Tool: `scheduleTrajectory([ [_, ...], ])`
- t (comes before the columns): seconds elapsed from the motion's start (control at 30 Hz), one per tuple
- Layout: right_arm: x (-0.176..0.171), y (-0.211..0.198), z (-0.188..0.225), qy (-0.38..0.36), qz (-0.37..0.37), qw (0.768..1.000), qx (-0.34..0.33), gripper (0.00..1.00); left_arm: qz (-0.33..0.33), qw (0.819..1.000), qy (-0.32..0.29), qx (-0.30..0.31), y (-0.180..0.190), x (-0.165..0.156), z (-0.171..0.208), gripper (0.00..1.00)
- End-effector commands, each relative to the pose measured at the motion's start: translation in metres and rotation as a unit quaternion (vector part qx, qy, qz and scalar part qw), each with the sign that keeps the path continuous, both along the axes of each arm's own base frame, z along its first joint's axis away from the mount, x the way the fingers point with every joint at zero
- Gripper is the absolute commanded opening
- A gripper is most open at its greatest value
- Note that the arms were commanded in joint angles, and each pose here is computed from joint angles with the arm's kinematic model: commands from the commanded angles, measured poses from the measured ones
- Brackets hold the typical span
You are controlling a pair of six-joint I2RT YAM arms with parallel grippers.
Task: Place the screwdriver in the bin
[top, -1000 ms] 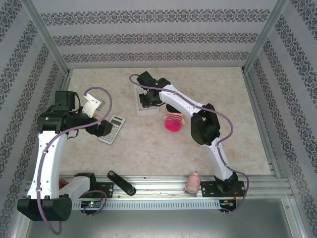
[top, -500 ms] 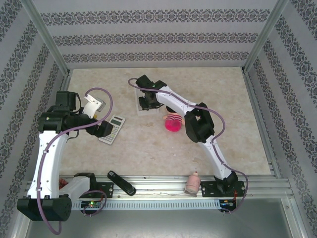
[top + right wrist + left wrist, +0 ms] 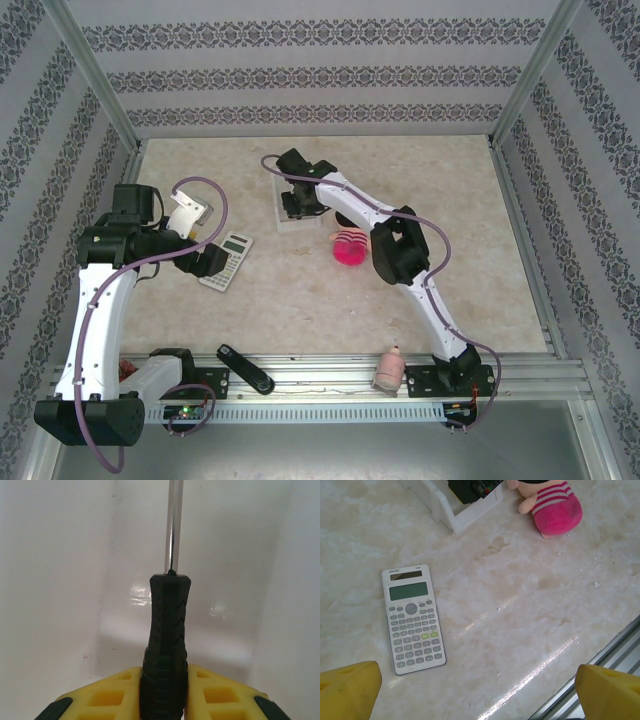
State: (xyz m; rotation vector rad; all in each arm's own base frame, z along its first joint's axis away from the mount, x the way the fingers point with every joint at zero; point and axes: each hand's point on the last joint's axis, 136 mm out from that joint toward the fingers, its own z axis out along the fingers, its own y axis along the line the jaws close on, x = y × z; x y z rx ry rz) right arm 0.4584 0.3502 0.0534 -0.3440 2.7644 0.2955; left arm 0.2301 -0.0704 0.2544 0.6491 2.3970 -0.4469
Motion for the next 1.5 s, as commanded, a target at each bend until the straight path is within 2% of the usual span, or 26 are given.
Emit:
scheduleTrajectory([
  [0.0, 0.005, -0.005, -0.003, 0.004, 0.004, 1.0, -0.006, 0.23, -0.016, 1.0, -0.001, 0.002, -0.005, -0.005, 0.0, 0.99],
  [0.47, 0.002, -0.005, -0.008, 0.013, 0.001, 1.0, -0.005, 0.3, -0.018, 1.0, -0.003, -0.004, -0.008, -0.005, 0.004, 0.99],
  [0.8, 0.008, -0.007, 0.017, -0.014, -0.005, 1.0, -0.003, 0.35, -0.021, 1.0, -0.003, -0.012, -0.011, -0.006, 0.004, 0.99],
  [0.93, 0.011, -0.007, 0.045, -0.043, -0.004, 0.999, 0.0, 0.35, -0.023, 1.0, -0.006, -0.014, -0.012, -0.007, 0.003, 0.99],
  [1.2, 0.004, -0.005, 0.133, -0.133, 0.014, 0.991, 0.009, 0.36, -0.015, 1.0, -0.002, -0.006, -0.008, -0.001, -0.007, 0.99],
  [1.47, -0.03, -0.018, 0.213, -0.201, 0.039, 0.978, 0.042, 0.39, 0.044, 0.999, -0.013, -0.019, -0.001, 0.031, -0.004, 0.99],
])
